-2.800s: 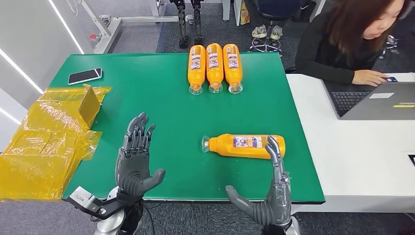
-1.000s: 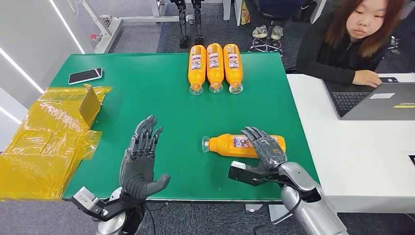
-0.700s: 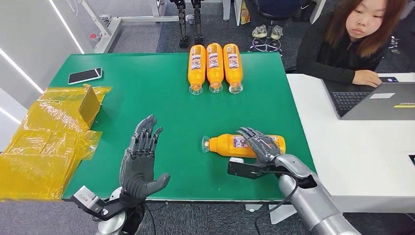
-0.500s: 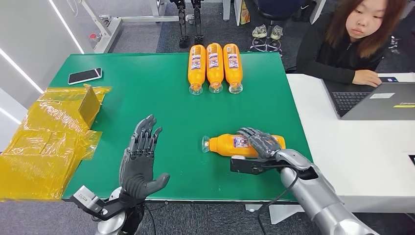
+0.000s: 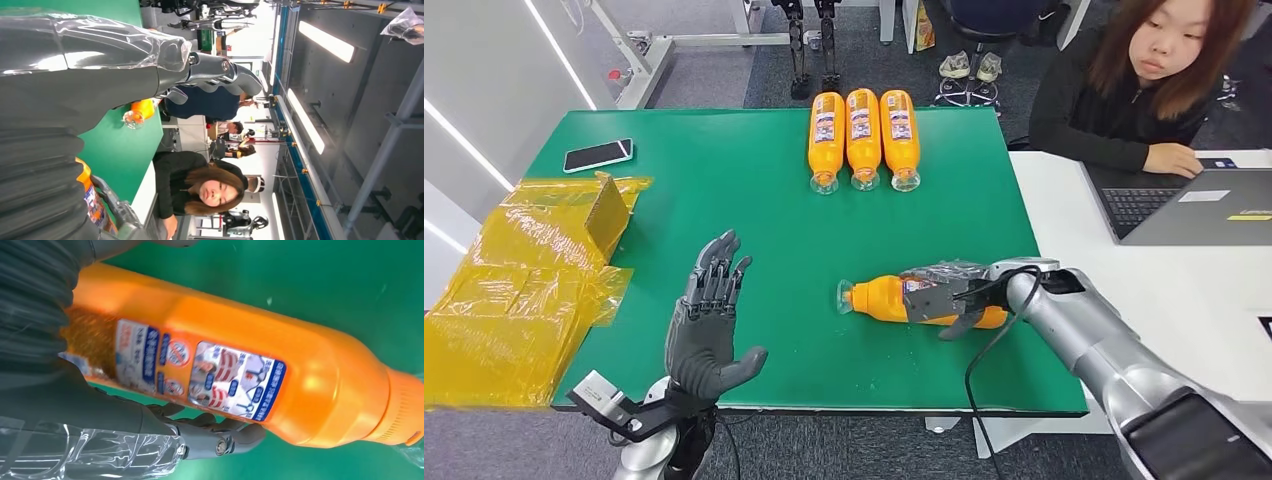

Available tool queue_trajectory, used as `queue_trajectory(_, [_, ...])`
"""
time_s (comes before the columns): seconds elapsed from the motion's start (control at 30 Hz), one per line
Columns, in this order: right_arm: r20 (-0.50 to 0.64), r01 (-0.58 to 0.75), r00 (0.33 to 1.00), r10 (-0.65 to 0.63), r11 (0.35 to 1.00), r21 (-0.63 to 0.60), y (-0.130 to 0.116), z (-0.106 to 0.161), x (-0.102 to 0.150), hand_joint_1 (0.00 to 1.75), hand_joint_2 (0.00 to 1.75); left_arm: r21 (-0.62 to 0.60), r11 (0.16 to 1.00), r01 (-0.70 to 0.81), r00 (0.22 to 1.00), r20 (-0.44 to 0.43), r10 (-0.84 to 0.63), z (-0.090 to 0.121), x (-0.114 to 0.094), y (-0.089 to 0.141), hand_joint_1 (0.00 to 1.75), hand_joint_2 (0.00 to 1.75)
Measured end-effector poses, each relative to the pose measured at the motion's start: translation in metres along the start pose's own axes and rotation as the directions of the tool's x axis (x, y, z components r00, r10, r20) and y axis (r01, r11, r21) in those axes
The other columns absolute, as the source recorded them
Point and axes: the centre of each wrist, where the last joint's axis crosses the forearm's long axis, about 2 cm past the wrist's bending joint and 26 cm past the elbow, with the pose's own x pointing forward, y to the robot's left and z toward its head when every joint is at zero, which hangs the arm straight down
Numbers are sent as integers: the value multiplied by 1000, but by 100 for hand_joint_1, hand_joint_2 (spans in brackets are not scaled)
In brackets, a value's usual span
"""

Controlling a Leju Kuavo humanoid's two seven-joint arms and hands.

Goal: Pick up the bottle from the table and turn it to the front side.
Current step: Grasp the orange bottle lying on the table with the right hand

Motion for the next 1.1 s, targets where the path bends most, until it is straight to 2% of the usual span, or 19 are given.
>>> queue_trajectory(0.13, [1,64,998,-64,995,79,-24,15,3,0,175,10,1000,2,1000,-5,-2,3,-1,3,0,175])
queue_trajectory(0.27, [-25,46,999,-43,994,96,-43,25,9,0,175,16,1000,9,1000,-10,-9,6,-2,6,0,175])
queue_trajectory(0.63, [-78,-6,997,17,990,142,-53,28,14,0,175,19,1000,21,1000,-20,-21,12,-3,10,0,175])
queue_trajectory(0.67, [-81,-10,996,22,990,144,-54,28,14,26,175,18,1000,22,1000,-20,-22,12,-3,10,0,175])
queue_trajectory(0.7, [-84,-13,996,26,989,145,-54,29,15,60,175,18,1000,23,1000,-21,-22,12,-3,11,0,175])
queue_trajectory(0.73, [-85,-16,996,28,989,146,-55,29,15,73,175,18,1000,23,1000,-21,-23,12,-3,11,0,175])
queue_trajectory(0.77, [-86,-17,996,30,989,145,-55,29,15,73,175,18,1000,24,999,-21,-23,12,-3,11,0,175])
queue_trajectory(0.8, [-84,-18,996,30,990,141,-55,29,15,47,175,18,1000,25,999,-22,-24,12,-3,11,0,175])
queue_trajectory(0.83, [-82,-19,996,30,991,135,-55,29,15,13,175,19,999,26,999,-22,-25,13,-3,11,0,175])
queue_trajectory(0.87, [-79,-20,996,30,992,126,-55,28,15,0,175,20,999,27,999,-22,-26,13,-3,12,0,175])
queue_trajectory(1.1, [-64,-27,997,33,996,84,-50,23,14,0,175,29,999,26,999,-31,-26,18,-4,10,0,175])
